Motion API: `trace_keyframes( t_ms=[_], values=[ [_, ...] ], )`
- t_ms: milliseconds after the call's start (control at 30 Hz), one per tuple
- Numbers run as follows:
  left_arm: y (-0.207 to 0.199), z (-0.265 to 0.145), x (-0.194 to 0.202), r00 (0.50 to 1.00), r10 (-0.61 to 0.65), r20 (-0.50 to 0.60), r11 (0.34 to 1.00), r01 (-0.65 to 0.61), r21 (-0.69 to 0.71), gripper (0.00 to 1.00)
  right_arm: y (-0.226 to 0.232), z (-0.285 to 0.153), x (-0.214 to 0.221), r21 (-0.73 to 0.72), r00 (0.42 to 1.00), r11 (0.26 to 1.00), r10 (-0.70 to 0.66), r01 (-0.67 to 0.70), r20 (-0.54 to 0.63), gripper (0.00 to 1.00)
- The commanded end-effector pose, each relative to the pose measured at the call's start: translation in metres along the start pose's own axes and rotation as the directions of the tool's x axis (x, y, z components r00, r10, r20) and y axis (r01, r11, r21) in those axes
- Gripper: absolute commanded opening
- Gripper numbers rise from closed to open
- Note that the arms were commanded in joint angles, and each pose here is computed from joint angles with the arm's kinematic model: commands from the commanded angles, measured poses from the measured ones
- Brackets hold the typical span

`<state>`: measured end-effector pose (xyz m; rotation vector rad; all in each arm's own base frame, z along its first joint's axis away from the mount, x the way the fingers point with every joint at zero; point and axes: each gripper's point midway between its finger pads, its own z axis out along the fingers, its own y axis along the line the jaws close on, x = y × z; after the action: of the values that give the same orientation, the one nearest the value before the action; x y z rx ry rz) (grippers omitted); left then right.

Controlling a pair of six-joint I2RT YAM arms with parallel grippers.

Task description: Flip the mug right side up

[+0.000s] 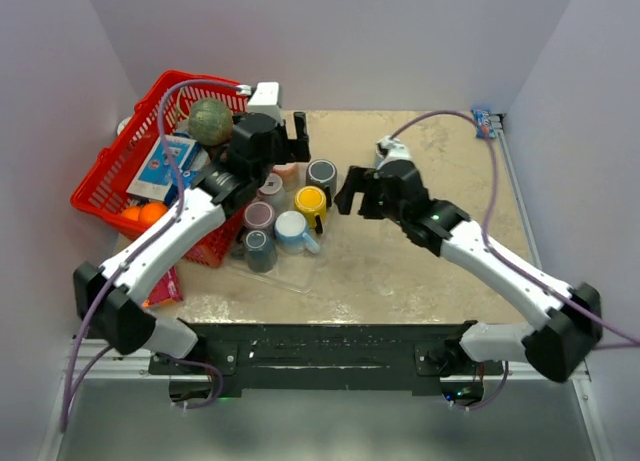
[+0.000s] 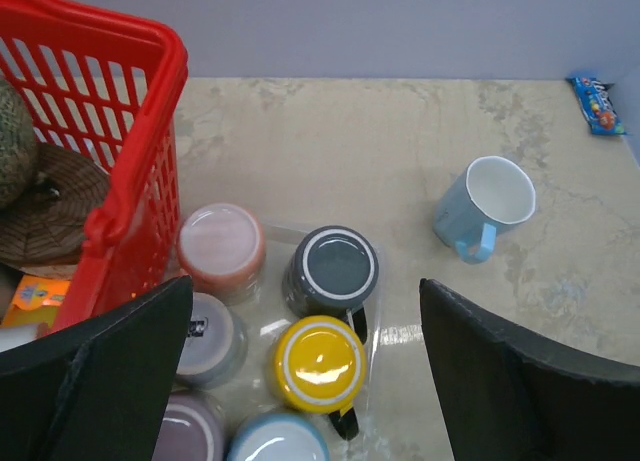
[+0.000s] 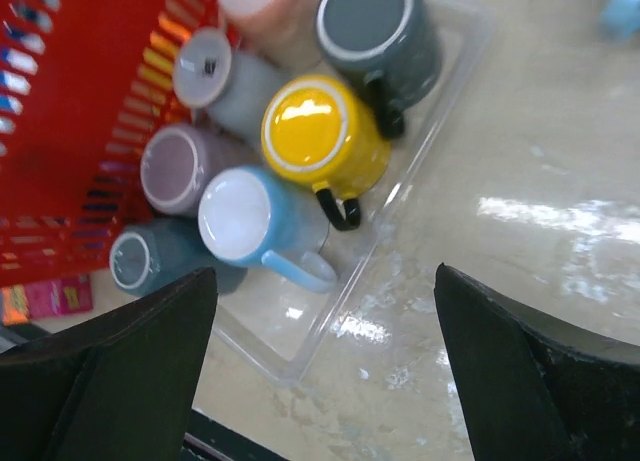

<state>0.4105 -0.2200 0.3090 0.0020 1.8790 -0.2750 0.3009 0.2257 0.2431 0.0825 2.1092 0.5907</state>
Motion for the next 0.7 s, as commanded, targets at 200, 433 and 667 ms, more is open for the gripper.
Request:
trace_keyframes(
  t_ms=[200,433,667],
  values=[
    [0.025,-0.082,-0.06,0.982,0.054,0.18,0.998,-0.059,0.02,0.99,0.077,0.083,0.078,-0.267,0.934,0.927,-0.313,0.262,-0.17,0.9],
    [0.031,-0.102,-0.056,0.977,0.066,0.201,0.996,-0.077,0.047,0.99,0.083,0.098,0.106,-0.36,0.865,0.858,-0.457,0.367,-0.206,0.85],
    [0.023,-0.101,-0.057,0.975,0.068,0.21,0.992,-0.088,0.086,0.99,0.071,0.109,0.132,-0.42,0.758,0.775,-0.6,0.472,-0.255,0.75]
  ],
)
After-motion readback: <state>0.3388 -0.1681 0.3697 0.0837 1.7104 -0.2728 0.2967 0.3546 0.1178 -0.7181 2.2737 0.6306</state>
